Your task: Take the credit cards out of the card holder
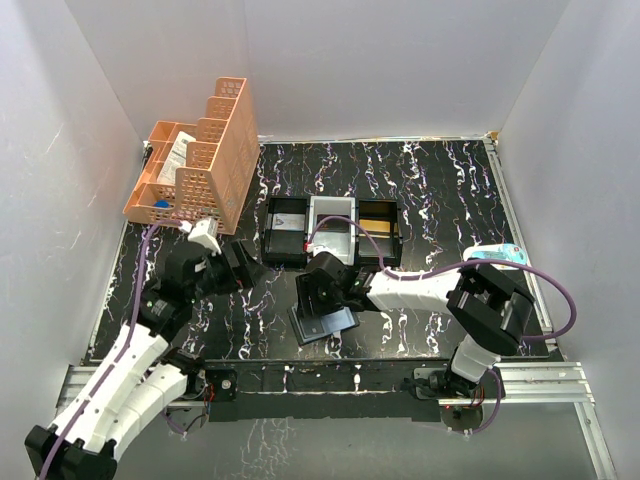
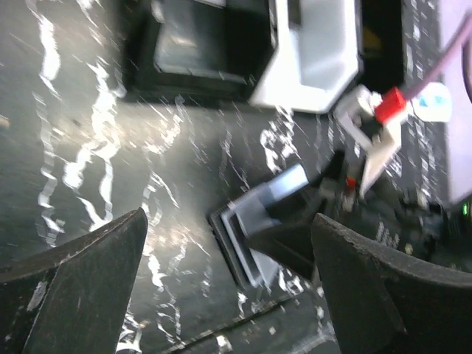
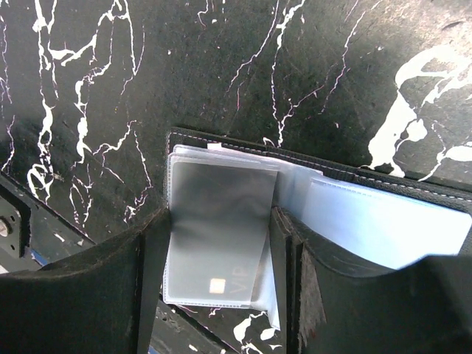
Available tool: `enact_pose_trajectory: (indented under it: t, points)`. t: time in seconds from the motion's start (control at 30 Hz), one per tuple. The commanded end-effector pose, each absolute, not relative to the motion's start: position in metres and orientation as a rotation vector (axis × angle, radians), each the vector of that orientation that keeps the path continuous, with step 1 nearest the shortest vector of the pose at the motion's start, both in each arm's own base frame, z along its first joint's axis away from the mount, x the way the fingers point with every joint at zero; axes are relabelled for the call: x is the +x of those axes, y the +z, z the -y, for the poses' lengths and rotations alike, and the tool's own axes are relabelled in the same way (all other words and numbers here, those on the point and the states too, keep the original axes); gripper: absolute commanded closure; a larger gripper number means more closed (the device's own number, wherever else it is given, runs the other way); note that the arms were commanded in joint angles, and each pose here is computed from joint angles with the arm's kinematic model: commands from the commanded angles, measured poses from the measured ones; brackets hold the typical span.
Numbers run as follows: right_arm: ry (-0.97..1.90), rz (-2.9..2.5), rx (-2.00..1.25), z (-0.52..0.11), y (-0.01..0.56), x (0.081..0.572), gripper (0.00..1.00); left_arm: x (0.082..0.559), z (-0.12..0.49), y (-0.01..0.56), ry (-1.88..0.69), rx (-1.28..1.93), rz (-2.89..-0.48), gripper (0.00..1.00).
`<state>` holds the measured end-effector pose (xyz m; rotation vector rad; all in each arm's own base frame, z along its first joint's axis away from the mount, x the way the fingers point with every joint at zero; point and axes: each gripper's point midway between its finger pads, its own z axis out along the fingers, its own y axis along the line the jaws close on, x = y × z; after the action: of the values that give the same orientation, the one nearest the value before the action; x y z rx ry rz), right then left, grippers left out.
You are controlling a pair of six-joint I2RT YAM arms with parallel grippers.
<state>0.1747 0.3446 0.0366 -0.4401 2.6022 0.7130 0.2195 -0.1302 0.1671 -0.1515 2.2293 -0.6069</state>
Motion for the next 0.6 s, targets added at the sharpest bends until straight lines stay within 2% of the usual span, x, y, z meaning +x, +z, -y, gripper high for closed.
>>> enact_pose_trajectory:
  t: [0.0,0.2,0.43,0.57]
  points:
    - [0.815,-2.602,-0.434,-0.354,0.042,0.166,0.49,0.184,0.176,0.164,-1.044,-0.178,-2.227,0.1]
    - [0.825,-2.602,-0.409,-0.355,0.041,0.167,0.49,0.162,0.182,0.129,-1.12,-0.311,-2.337,0.14]
    - [0.815,-2.61,-0.386,-0.354,0.037,0.167,0.49,0.143,0.206,0.106,-1.19,-0.268,-2.354,0.33]
    - [0.804,-2.61,-0.375,-0.352,0.037,0.169,0.49,0.133,0.221,0.086,-1.145,-0.216,-2.421,0.44]
